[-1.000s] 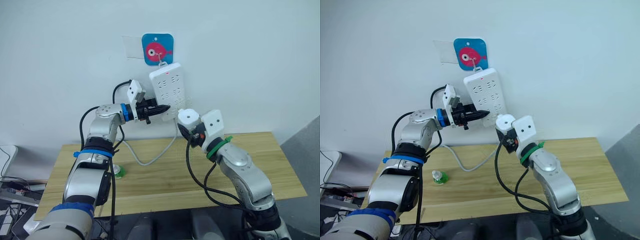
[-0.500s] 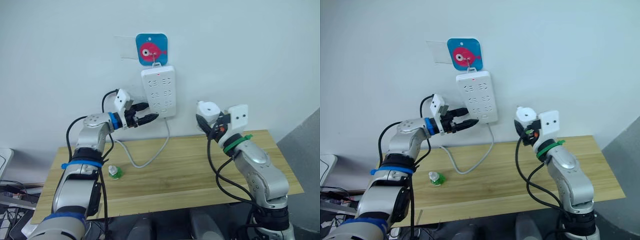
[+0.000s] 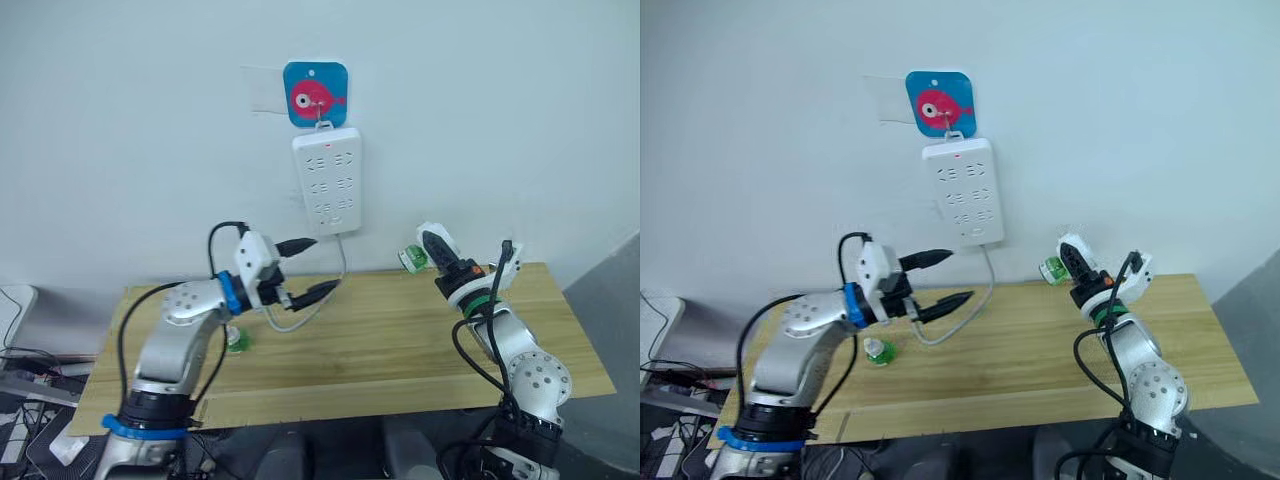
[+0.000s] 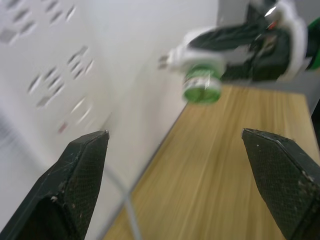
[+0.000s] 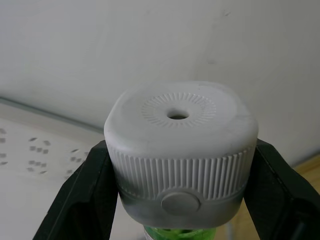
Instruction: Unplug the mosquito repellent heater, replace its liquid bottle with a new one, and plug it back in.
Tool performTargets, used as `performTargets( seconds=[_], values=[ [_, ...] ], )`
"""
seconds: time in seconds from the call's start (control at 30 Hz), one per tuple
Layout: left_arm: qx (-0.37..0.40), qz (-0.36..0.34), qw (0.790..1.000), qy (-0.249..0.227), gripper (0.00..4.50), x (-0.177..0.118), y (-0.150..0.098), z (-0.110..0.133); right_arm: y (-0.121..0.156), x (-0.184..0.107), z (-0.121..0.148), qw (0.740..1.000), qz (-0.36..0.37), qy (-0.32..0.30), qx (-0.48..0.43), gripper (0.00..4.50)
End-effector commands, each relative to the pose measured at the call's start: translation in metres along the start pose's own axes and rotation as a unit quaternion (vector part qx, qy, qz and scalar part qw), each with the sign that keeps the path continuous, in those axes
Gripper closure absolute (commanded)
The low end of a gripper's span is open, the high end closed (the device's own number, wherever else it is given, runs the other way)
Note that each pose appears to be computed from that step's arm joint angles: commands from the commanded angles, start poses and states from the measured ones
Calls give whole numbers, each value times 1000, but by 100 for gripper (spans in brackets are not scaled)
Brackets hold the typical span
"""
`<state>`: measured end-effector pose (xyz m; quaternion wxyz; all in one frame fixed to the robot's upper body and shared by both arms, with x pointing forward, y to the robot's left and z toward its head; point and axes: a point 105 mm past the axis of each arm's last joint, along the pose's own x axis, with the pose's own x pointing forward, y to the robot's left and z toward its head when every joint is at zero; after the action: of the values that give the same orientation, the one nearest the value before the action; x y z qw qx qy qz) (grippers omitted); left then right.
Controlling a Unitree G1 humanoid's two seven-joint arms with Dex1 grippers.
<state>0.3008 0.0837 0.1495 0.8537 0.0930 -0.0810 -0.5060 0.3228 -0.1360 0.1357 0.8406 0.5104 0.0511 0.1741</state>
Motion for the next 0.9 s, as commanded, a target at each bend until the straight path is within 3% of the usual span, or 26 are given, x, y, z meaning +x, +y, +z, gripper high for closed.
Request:
performTargets(
  seconds=[0.03, 0.3, 0.67, 0.8, 0.9],
  values=[
    [20, 5, 999, -31, 1, 19, -8, 11, 19, -1, -3, 998, 41, 5, 45, 154],
    [7, 22, 997, -79, 1, 68, -20, 10, 37, -3, -15, 993, 68, 30, 88, 154],
    [-1, 35, 996, -84, 1, 81, -20, 3, 45, -3, -15, 993, 73, 32, 85, 154],
    [-5, 38, 995, -88, 90, 81, -19, 4, 47, -3, -16, 993, 74, 34, 84, 154],
    [-6, 35, 996, -82, 191, 82, -21, 1, 50, -3, -17, 993, 77, 38, 84, 154]
  ],
)
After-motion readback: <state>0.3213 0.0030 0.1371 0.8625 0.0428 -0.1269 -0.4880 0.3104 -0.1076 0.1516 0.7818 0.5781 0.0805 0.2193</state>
